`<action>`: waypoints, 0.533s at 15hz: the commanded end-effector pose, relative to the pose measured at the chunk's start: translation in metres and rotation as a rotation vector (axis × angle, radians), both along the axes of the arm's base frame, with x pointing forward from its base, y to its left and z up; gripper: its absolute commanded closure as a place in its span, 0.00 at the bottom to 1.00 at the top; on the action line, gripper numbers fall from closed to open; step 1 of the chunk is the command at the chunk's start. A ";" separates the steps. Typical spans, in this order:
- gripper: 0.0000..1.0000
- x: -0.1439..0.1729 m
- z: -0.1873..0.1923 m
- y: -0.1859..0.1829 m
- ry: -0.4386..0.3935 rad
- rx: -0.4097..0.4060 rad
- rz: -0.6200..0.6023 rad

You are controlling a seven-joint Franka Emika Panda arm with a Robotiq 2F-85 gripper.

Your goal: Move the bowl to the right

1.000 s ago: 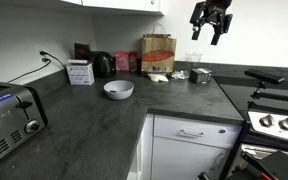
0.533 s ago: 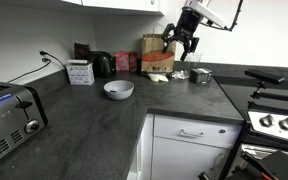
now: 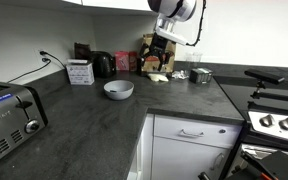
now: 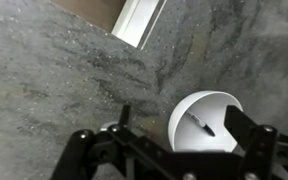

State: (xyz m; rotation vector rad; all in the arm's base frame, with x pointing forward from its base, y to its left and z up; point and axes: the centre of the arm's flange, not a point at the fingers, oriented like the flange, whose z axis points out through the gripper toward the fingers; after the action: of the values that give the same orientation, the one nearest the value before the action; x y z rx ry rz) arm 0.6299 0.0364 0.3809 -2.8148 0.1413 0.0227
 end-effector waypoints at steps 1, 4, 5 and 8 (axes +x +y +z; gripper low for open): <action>0.00 0.054 -0.026 0.006 0.061 -0.039 -0.010; 0.00 0.080 -0.059 0.018 0.080 -0.044 0.005; 0.00 0.087 -0.068 0.022 0.092 -0.034 0.007; 0.00 0.101 -0.093 0.037 0.125 -0.025 0.015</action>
State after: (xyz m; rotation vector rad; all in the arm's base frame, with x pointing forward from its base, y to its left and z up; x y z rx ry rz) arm 0.7034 0.0637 0.2940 -2.8390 0.1295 0.1254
